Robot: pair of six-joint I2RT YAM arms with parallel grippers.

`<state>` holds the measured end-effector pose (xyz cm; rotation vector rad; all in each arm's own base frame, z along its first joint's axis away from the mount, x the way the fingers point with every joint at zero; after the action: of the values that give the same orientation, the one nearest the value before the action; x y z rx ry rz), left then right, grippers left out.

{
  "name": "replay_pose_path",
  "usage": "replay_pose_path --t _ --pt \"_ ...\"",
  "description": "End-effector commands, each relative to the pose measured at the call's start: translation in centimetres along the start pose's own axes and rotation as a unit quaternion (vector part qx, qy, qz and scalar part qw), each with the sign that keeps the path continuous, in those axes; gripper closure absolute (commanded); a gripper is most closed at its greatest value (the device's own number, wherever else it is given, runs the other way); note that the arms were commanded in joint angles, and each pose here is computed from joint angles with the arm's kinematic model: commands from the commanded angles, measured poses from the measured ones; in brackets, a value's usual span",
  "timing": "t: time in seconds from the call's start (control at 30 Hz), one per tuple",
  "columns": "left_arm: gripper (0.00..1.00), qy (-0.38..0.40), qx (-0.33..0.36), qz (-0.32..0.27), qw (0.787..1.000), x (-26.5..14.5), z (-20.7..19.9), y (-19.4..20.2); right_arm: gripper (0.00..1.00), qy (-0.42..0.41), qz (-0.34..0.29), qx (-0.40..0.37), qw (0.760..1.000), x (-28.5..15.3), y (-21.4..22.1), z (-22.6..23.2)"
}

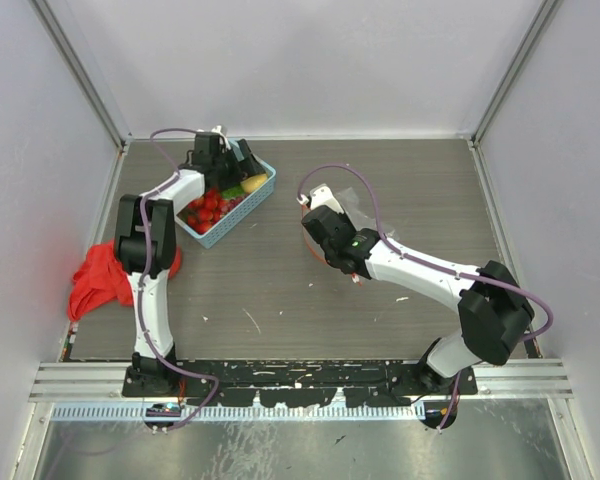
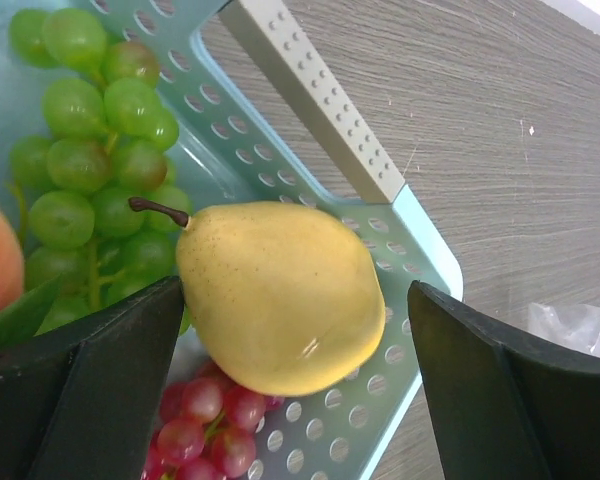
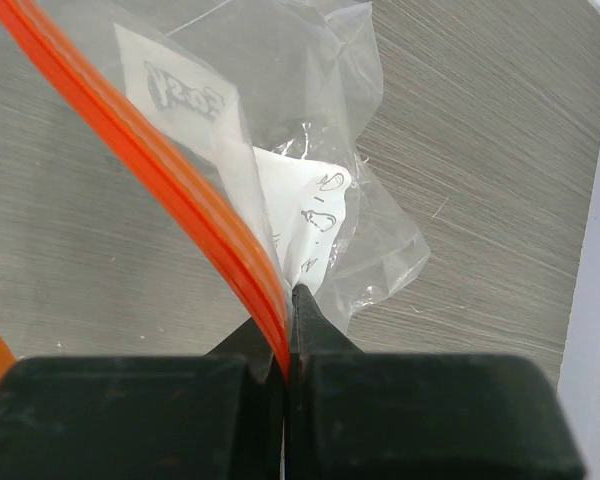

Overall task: Place the food in the zip-top bag and seal the zipper
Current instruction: Pick up the fake fruit from the bin.

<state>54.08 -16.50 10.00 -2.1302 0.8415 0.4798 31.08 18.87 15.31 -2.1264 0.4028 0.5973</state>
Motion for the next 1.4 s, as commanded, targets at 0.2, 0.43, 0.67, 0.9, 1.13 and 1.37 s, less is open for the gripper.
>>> replay_pose_path --t 0.2,0.43,0.67,0.9,1.13,1.37 --pt "0.05 0.028 0.025 -0.002 0.999 2.0 -1.1 -0.8 0.99 0.000 -0.029 0.023 0.999 -0.2 -2.4 -0.4" --pt "0.11 0.025 0.023 0.003 0.999 1.7 -1.0 -0.5 0.99 -0.001 -0.029 0.024 0.999 -0.3 -2.3 -0.4" --pt "0.32 0.039 0.032 -0.023 0.998 -0.4 -2.4 -1.6 0.99 0.001 -0.032 0.028 0.999 -0.4 -2.5 -0.6" --pt "0.46 0.054 0.027 -0.052 0.997 -2.6 -3.7 -2.9 0.99 0.003 -0.041 0.036 0.998 -1.0 -3.0 -1.2" --pt "0.49 0.061 0.032 -0.092 0.993 -5.6 -5.3 -4.6 0.99 -0.001 -0.054 0.048 0.997 -1.5 -3.9 -1.5" --pt "0.49 0.072 0.022 -0.117 0.990 -9.8 -6.9 -5.0 0.99 -0.008 -0.057 0.060 0.997 -1.5 -4.6 -1.2"
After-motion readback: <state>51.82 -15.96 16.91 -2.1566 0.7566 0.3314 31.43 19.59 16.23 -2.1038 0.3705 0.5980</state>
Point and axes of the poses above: each gripper's point midway between its finger pads, its own x axis out along the fingers, its own z axis along the line the jaws close on, y = z × x, the point moved 2 cm from there along -x, back along the fingers, and after that the axes turned 5 degrees about -x, right-handed, at the moved point
